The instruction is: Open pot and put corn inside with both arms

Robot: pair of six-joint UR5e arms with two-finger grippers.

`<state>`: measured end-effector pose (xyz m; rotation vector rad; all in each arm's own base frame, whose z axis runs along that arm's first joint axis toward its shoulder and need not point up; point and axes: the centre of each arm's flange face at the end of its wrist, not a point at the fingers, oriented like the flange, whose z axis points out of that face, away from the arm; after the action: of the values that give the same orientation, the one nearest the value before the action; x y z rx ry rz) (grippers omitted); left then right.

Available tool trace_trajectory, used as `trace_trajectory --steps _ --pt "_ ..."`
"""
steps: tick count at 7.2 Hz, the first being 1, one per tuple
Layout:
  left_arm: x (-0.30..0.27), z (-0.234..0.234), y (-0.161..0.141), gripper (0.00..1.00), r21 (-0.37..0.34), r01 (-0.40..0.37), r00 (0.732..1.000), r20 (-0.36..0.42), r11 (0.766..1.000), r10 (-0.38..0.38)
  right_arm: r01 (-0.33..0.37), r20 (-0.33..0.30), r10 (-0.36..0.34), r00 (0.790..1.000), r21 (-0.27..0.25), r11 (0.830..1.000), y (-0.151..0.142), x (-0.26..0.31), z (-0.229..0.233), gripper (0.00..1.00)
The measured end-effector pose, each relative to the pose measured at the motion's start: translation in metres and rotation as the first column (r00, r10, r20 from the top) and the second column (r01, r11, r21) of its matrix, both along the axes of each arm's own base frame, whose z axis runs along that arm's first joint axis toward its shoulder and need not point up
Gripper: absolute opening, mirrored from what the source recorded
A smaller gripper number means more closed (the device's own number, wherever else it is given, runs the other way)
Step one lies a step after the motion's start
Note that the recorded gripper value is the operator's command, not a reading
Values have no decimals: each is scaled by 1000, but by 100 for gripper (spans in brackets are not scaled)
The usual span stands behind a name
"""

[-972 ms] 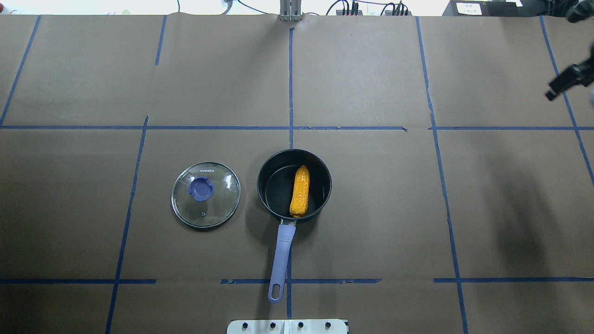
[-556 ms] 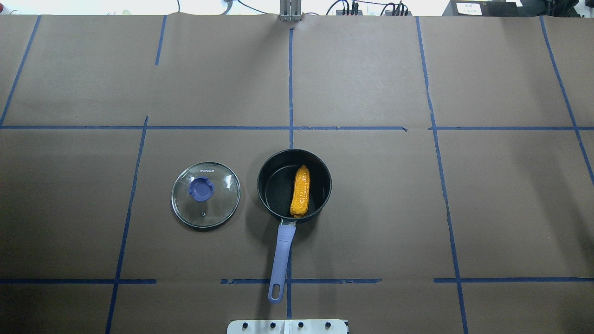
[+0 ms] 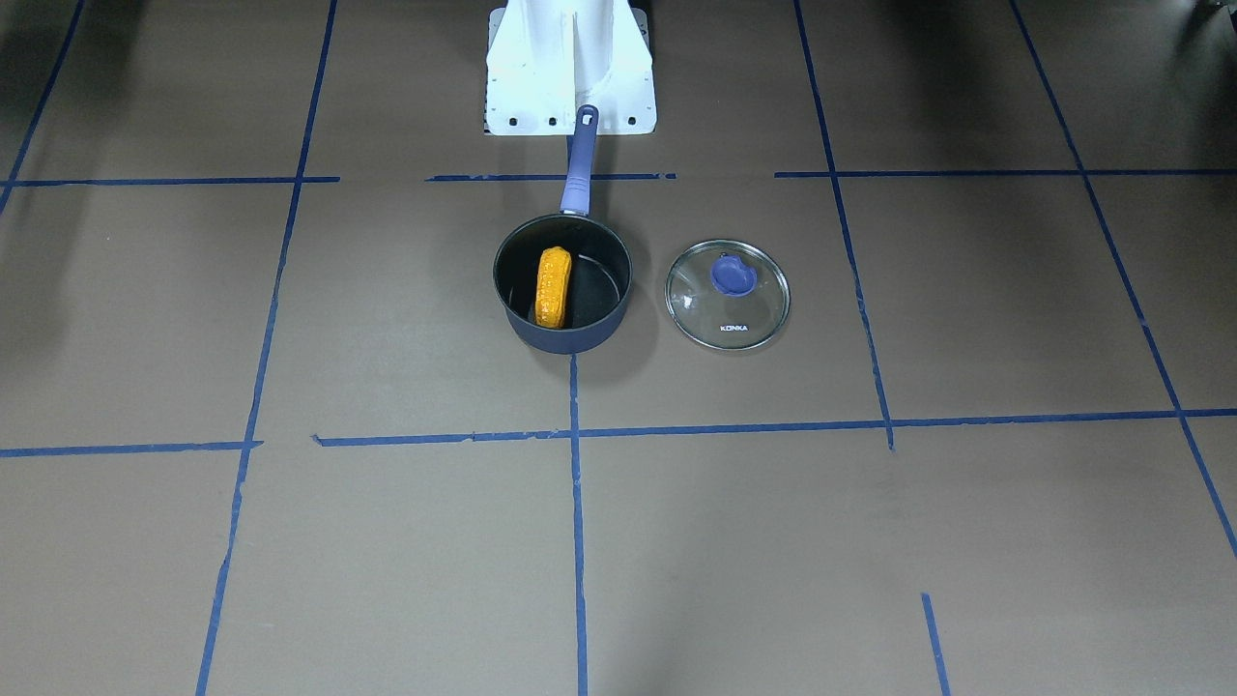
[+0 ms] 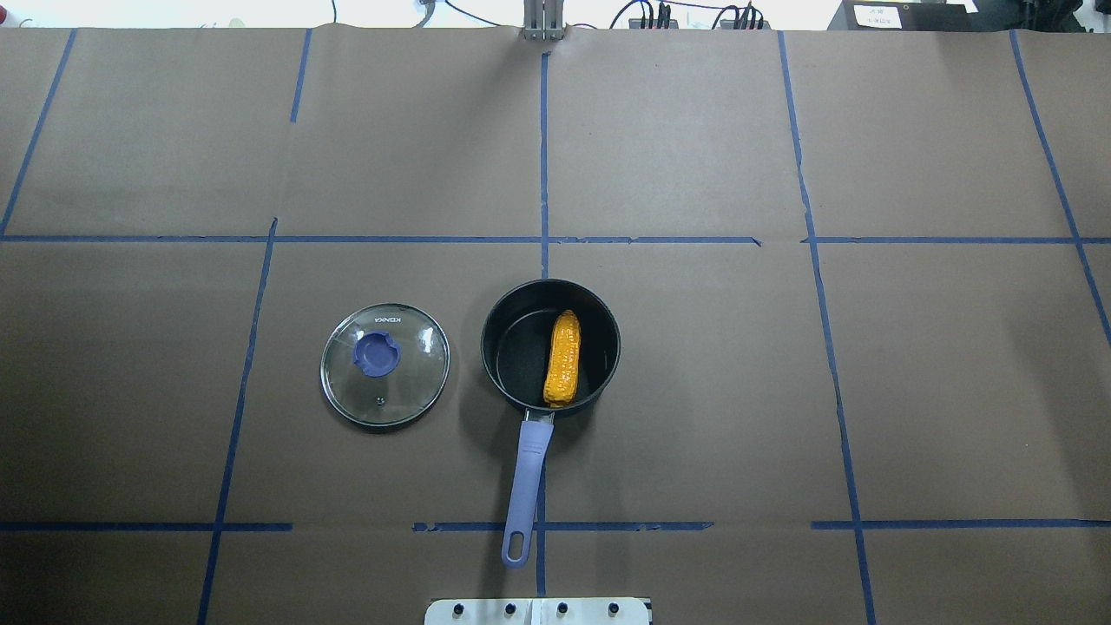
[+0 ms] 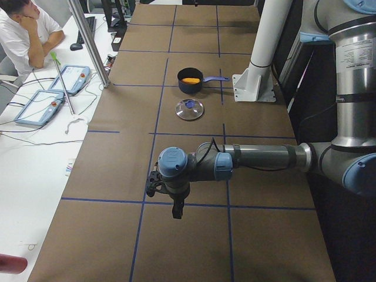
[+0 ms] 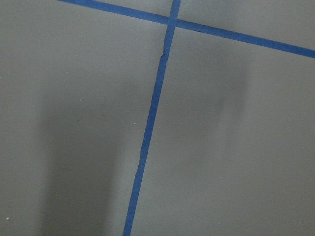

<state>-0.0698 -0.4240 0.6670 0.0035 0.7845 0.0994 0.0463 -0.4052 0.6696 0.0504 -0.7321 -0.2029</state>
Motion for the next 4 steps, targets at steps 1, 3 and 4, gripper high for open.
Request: trace_trajectory --steps 1,3,4 --pt "0 0 0 100 -1 0 1000 0 1000 0 -2 3 2 1000 1 1000 0 0 -1 100" --pt "0 0 1 100 -1 0 1000 -1 1000 0 -3 5 3 1000 8 1000 -2 0 -4 100" --pt "0 0 1 100 -2 0 1000 -1 1000 0 -3 7 3 1000 10 1000 -2 0 -5 100"
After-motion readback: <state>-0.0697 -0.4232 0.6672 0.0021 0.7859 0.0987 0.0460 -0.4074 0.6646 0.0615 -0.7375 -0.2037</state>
